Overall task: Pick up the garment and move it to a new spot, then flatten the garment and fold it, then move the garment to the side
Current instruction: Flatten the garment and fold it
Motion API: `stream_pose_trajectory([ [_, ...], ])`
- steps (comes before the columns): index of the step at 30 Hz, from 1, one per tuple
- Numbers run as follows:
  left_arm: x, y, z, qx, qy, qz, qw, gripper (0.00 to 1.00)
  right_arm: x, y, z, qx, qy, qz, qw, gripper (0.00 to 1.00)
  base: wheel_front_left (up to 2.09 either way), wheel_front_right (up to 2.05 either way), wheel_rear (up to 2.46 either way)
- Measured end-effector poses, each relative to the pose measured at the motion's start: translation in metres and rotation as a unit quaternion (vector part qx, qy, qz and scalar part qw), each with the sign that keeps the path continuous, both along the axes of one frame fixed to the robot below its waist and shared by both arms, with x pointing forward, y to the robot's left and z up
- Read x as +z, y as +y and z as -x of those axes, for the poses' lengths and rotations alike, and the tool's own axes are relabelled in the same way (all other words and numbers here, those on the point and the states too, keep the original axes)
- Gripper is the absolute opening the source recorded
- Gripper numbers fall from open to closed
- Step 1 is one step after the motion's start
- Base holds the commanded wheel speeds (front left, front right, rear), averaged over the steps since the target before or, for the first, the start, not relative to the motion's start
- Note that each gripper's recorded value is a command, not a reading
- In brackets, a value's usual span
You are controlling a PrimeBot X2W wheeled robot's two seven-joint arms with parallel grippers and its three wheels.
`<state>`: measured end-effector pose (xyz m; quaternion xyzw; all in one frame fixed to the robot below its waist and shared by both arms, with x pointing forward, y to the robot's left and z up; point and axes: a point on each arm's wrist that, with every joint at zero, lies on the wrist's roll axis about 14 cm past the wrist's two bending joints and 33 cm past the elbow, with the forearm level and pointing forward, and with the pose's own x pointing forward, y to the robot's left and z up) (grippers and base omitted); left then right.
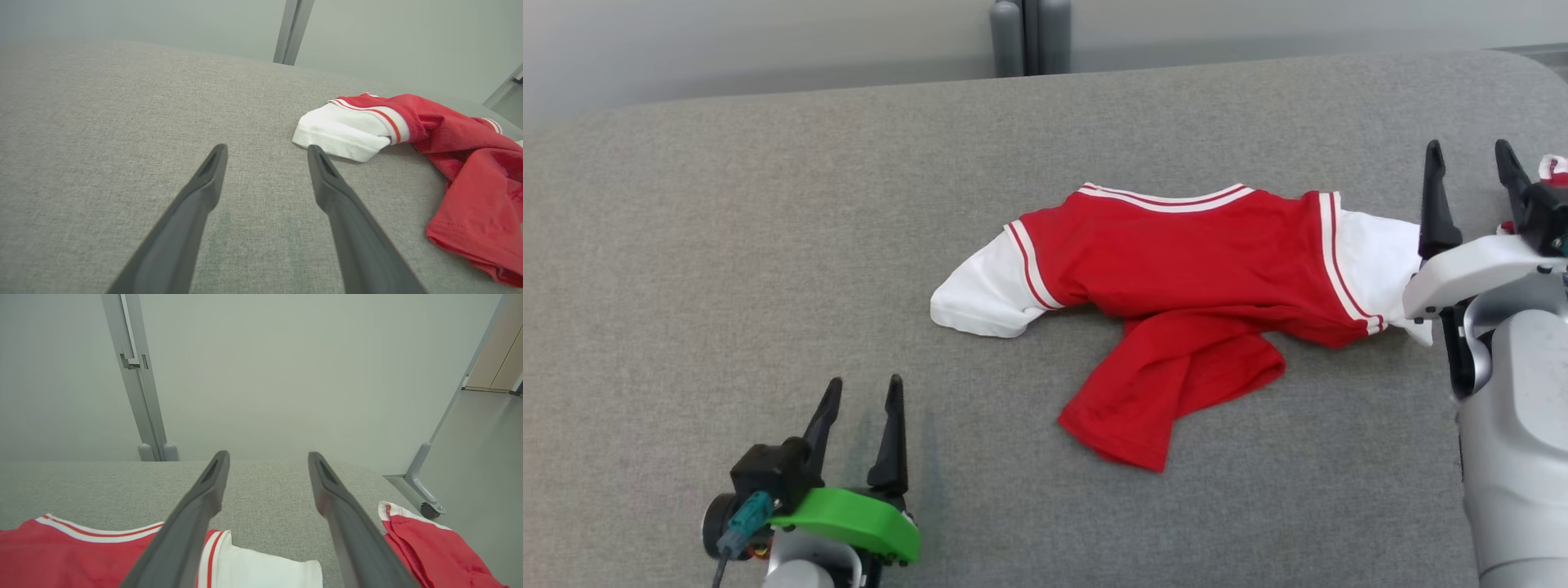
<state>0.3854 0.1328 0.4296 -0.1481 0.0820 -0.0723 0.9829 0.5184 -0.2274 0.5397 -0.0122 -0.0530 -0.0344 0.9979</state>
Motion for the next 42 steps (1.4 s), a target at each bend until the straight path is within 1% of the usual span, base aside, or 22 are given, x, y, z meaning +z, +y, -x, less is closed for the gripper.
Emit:
stream_pose_trajectory([
  [4, 0.012, -0.034, -0.009, -0.048, -0.018, 0.016, 0.999, 1.00, -0.012, 0.010, 0.013, 0.011, 0.007, -0.007, 1.000, 1.00, 0.00, 0.00, 0.00],
  [6, 0.013, -0.057, -0.009, -0.082, -0.018, 0.027, 0.996, 1.00, -0.019, 0.017, 0.017, 0.021, 0.013, -0.009, 1.000, 1.00, 0.00, 0.00, 0.00],
  [9, 0.009, -0.097, -0.004, -0.143, -0.005, 0.045, 0.989, 1.00, -0.029, 0.025, 0.024, 0.033, 0.023, -0.012, 0.999, 1.00, 0.00, 0.00, 0.00],
  [13, 0.000, -0.134, 0.003, -0.204, 0.018, 0.061, 0.977, 1.00, -0.036, 0.028, 0.028, 0.041, 0.030, -0.012, 0.999, 1.00, 0.00, 0.00, 0.00],
  [16, -0.014, -0.147, 0.009, -0.234, 0.043, 0.059, 0.969, 1.00, -0.041, 0.029, 0.033, 0.044, 0.036, -0.019, 0.998, 1.00, 0.00, 0.00, 0.00],
  [21, -0.040, -0.150, 0.014, -0.252, 0.081, 0.045, 0.963, 1.00, -0.046, 0.023, 0.037, 0.038, 0.044, -0.018, 0.998, 1.00, 0.00, 0.00, 0.00],
  [27, -0.060, -0.153, 0.017, -0.274, 0.106, 0.018, 0.956, 1.00, -0.051, 0.019, 0.039, 0.036, 0.050, -0.015, 0.998, 1.00, 0.00, 0.00, 0.00],
  [28, -0.062, -0.154, 0.017, -0.278, 0.107, 0.013, 0.955, 0.37, -0.052, 0.020, 0.039, 0.037, 0.051, -0.015, 0.998, 1.00, 0.00, 0.00, 0.00],
  [29, -0.064, -0.154, 0.017, -0.282, 0.108, 0.009, 0.953, 0.00, -0.053, 0.020, 0.039, 0.038, 0.052, -0.015, 0.998, 1.00, 0.00, 0.00, 0.00],
  [32, -0.066, -0.152, 0.013, -0.281, 0.109, 0.000, 0.954, 0.00, -0.054, 0.023, 0.038, 0.042, 0.052, -0.017, 0.998, 1.00, 0.00, 0.00, 0.00],
  [35, -0.063, -0.143, 0.006, -0.269, 0.100, -0.011, 0.958, 0.00, -0.052, 0.026, 0.037, 0.044, 0.050, -0.021, 0.998, 1.00, 0.00, 0.00, 0.00],
  [38, -0.050, -0.126, -0.010, -0.240, 0.074, -0.024, 0.968, 0.00, -0.052, 0.029, 0.038, 0.047, 0.049, -0.028, 0.997, 1.00, 0.00, 0.00, 0.00],
  [40, -0.031, -0.110, -0.026, -0.211, 0.038, -0.038, 0.976, 0.00, -0.053, 0.034, 0.039, 0.051, 0.050, -0.034, 0.997, 1.00, 0.00, 0.00, 0.00],
  [42, -0.008, -0.098, -0.039, -0.188, 0.000, -0.047, 0.981, 0.00, -0.052, 0.038, 0.039, 0.056, 0.049, -0.040, 0.996, 1.00, 0.00, 0.00, 0.00],
])
